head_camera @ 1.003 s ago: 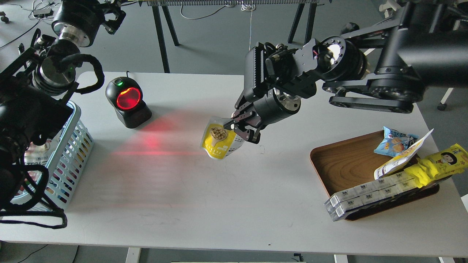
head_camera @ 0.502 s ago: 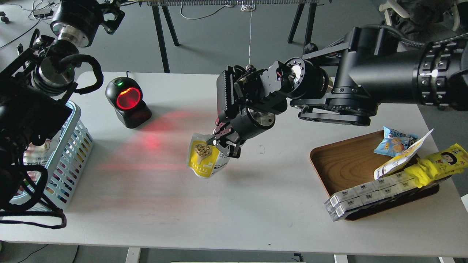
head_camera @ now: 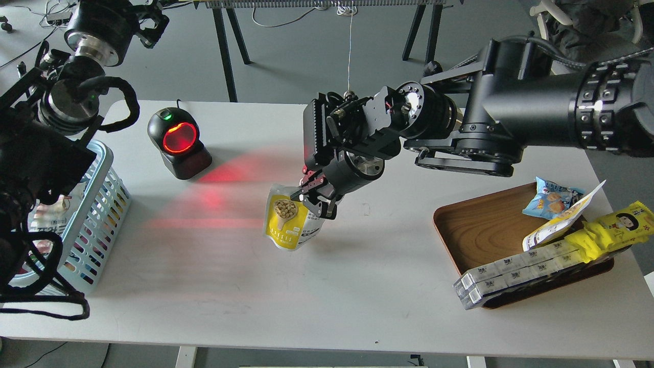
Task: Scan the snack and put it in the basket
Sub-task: 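Release the packet on the table and raise the right gripper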
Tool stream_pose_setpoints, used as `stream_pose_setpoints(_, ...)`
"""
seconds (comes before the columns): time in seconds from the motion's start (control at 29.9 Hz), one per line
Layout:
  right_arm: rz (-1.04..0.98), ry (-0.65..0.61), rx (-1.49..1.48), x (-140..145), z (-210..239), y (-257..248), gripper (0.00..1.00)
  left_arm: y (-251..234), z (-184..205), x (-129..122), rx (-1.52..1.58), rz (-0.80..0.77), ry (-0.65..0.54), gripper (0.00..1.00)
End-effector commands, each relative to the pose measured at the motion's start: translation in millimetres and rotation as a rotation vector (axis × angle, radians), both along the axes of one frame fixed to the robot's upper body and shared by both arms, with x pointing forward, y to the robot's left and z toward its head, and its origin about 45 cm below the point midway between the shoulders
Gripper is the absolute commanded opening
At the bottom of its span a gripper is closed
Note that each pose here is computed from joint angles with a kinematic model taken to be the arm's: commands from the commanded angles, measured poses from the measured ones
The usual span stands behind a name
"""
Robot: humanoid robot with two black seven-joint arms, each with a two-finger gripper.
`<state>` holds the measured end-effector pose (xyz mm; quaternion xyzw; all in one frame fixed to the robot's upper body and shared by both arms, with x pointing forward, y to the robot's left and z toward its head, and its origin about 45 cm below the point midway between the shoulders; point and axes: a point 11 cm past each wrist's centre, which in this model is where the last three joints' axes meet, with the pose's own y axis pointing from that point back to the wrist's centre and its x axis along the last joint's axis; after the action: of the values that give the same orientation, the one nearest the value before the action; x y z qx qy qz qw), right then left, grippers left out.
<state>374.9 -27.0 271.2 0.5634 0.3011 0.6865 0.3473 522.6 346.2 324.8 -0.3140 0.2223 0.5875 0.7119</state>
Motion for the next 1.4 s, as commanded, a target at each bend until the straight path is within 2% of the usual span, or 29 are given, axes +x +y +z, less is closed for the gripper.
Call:
stream_pose_setpoints(0.0,-0.006,-0.008,-0.001,3,0,-1,0.04,2,-1,-1,0.002,0.004,0.003,1.00)
stream_pose_setpoints(0.3,-0.007,-0.013,-0.005,4,1,-2,0.09,2,-1,-1,0.002,0.004,0.003,1.00)
stream_pose_setpoints(0.47,-0.015,-0.029,0.019,8,15,-4,0.26,2,0,0,0.003,0.002,0.001,1.00)
stream_pose_setpoints(0.7,-0.062,-0.034,0.122,12,57,-22,0.44,11,6,-1,0.015,0.011,-0.004,1.00)
stream_pose_setpoints(0.8,-0.108,-0.050,0.175,20,77,-36,0.45,15,10,-1,0.026,0.017,-0.005,1.00)
stream_pose_setpoints(0.94,-0.223,-0.066,0.357,37,122,-64,0.53,15,18,-3,0.036,-0.024,-0.046,1.00)
stream_pose_setpoints(1.07,-0.358,0.002,0.599,47,144,-94,0.73,12,50,-3,0.091,-0.066,-0.101,0.99)
stream_pose_setpoints(1.2,-0.485,0.015,0.790,57,166,-141,0.86,3,74,-14,0.284,-0.157,-0.142,0.99)
stream_pose_setpoints(1.37,-0.656,0.104,0.986,63,162,-191,0.89,-39,83,-30,0.619,-0.312,-0.227,0.99)
